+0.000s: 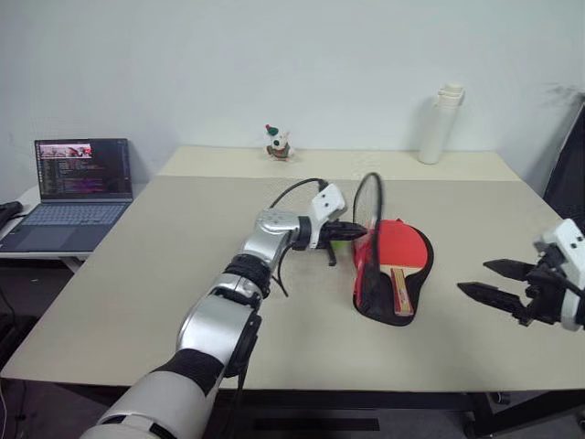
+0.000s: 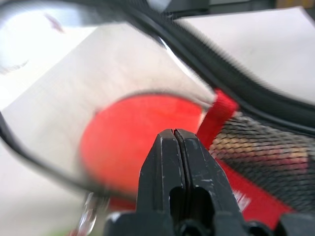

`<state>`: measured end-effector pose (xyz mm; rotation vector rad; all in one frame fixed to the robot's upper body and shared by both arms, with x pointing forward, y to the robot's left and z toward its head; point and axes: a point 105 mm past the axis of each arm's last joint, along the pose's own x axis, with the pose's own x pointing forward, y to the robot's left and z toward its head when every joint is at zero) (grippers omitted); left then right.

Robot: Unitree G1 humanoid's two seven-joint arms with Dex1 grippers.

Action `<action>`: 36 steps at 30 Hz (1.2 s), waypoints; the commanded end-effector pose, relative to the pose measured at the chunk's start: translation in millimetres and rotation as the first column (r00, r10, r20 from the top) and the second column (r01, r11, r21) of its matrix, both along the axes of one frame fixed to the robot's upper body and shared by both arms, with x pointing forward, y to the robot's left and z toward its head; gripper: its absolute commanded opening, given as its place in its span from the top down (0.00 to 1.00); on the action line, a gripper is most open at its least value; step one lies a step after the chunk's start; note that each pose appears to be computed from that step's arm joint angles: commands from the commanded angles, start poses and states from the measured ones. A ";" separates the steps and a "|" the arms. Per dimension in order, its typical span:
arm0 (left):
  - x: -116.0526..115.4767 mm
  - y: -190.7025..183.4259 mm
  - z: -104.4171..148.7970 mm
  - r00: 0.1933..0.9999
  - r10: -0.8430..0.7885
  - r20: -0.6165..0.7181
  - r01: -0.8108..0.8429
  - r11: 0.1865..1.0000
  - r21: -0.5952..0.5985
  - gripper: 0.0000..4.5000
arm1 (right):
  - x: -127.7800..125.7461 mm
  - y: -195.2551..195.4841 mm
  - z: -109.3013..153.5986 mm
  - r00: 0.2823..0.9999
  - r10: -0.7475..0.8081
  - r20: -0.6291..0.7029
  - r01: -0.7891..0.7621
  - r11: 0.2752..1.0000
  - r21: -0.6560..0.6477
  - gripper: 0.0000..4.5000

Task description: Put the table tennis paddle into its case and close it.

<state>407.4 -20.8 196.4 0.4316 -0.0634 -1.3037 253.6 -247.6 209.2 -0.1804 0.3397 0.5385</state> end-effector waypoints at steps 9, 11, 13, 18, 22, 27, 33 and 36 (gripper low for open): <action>4.6 -4.6 -3.2 0.999 0.046 0.004 -0.046 0.999 -0.002 0.99 | 16.7 7.0 3.5 0.997 -0.047 0.061 0.044 0.998 0.051 0.07; 6.2 5.8 -0.3 0.999 0.049 0.009 -0.048 0.999 -0.024 0.99 | 24.7 10.5 0.7 0.997 -0.047 0.059 0.044 0.997 0.060 0.07; 6.4 19.0 5.1 0.999 0.041 0.004 -0.041 0.997 -0.071 0.99 | 35.1 14.5 -5.8 0.998 -0.046 0.044 0.043 0.997 0.064 0.07; -2.8 59.2 7.4 1.000 0.012 -0.007 -0.013 0.987 -0.161 1.00 | 71.7 13.7 -22.6 0.992 -0.127 0.003 0.126 0.987 0.102 0.04; -32.2 105.3 1.4 0.998 0.027 -0.052 -0.037 0.980 -0.196 1.00 | 102.5 12.3 -41.2 0.978 -0.205 -0.041 0.208 0.970 0.126 0.04; -59.4 128.7 -0.7 0.992 0.085 -0.092 -0.101 0.977 -0.188 1.00 | 118.4 8.7 -56.5 0.968 -0.237 -0.081 0.246 0.960 0.133 0.04; -69.1 142.1 -1.1 0.982 0.155 -0.106 -0.172 0.970 -0.170 1.00 | 123.3 14.2 -80.4 0.966 -0.205 -0.158 0.225 0.967 0.122 0.04; -69.5 142.8 -0.5 0.981 0.162 -0.104 -0.177 0.971 -0.163 1.00 | 121.9 13.8 -87.8 0.964 -0.197 -0.178 0.217 0.971 0.103 0.04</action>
